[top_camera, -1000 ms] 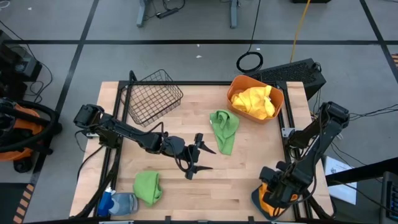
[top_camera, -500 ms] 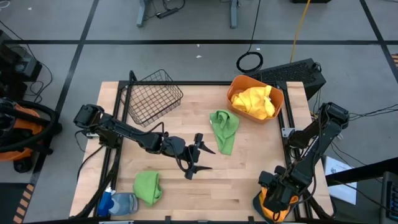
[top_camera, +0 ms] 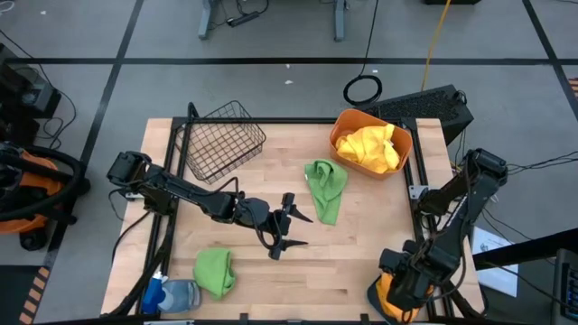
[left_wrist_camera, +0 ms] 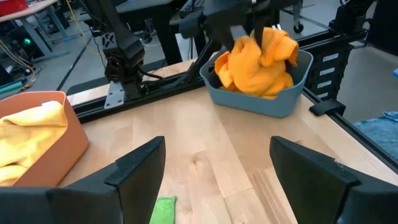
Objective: Sort microfiber towel by color & place in baskets
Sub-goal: Put the orange microfiber cloth into the blue bin
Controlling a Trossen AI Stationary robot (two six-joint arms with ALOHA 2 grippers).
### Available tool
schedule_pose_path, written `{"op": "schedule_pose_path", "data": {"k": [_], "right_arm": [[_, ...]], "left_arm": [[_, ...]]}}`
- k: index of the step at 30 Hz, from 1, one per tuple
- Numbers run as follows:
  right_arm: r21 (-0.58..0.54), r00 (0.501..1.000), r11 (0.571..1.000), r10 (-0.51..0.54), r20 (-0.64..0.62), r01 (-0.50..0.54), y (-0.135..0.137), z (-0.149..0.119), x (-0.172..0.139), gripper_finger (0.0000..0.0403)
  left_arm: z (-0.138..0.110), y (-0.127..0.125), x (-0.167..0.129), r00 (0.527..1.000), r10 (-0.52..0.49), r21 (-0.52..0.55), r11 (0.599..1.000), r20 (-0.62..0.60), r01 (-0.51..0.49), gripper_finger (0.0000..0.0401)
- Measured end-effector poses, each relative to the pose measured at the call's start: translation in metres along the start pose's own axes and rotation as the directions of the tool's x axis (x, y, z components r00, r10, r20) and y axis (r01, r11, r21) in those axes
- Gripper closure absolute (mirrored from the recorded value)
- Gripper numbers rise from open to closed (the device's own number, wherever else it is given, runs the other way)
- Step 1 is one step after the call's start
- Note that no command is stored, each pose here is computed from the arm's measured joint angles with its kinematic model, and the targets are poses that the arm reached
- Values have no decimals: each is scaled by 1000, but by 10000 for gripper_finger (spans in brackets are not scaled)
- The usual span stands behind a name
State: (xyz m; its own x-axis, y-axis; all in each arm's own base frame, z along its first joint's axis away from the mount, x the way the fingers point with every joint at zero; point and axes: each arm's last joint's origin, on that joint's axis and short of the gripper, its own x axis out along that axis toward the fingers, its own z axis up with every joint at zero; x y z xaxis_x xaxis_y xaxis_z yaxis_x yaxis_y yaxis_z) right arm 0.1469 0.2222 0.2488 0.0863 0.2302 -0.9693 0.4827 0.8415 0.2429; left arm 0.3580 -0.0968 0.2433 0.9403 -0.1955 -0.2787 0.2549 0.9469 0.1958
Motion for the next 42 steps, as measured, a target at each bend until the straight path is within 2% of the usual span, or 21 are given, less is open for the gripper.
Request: {"op": "schedule_pose_path", "data": {"k": [9,13,19,26,32,36,38,42], "right_arm": [[24,999,999,-32,-27,32,1,-13,-9,222],[61,996,995,-78,-39,81,-4,-15,-9,222],[55,989,988,-140,-43,142,-10,-14,-10,222],[29,985,996,-80,-155,86,-5,-17,-13,222],[62,986,998,-19,-164,29,5,-18,-26,222],[22,986,1000,11,-166,-8,9,-19,-32,218],[3,986,1000,-4,-166,4,7,-19,-32,209],[6,982,996,-92,-168,94,-1,-19,-33,177]], "left_arm": [[-5,-1,0,999,-9,-3,1000,-46,9,106],[-5,-1,0,999,-10,-22,1000,-54,9,106],[-5,-1,0,999,-10,-21,1000,-53,8,106],[-5,-1,0,999,-9,-20,1000,-50,8,106],[-4,-1,0,999,-7,-15,1000,-39,6,106],[-4,-1,0,999,-7,-15,1000,-40,7,106],[-4,-1,0,999,-7,-14,1000,-40,7,106],[-4,-1,0,999,-7,-14,1000,-41,7,106]]}}
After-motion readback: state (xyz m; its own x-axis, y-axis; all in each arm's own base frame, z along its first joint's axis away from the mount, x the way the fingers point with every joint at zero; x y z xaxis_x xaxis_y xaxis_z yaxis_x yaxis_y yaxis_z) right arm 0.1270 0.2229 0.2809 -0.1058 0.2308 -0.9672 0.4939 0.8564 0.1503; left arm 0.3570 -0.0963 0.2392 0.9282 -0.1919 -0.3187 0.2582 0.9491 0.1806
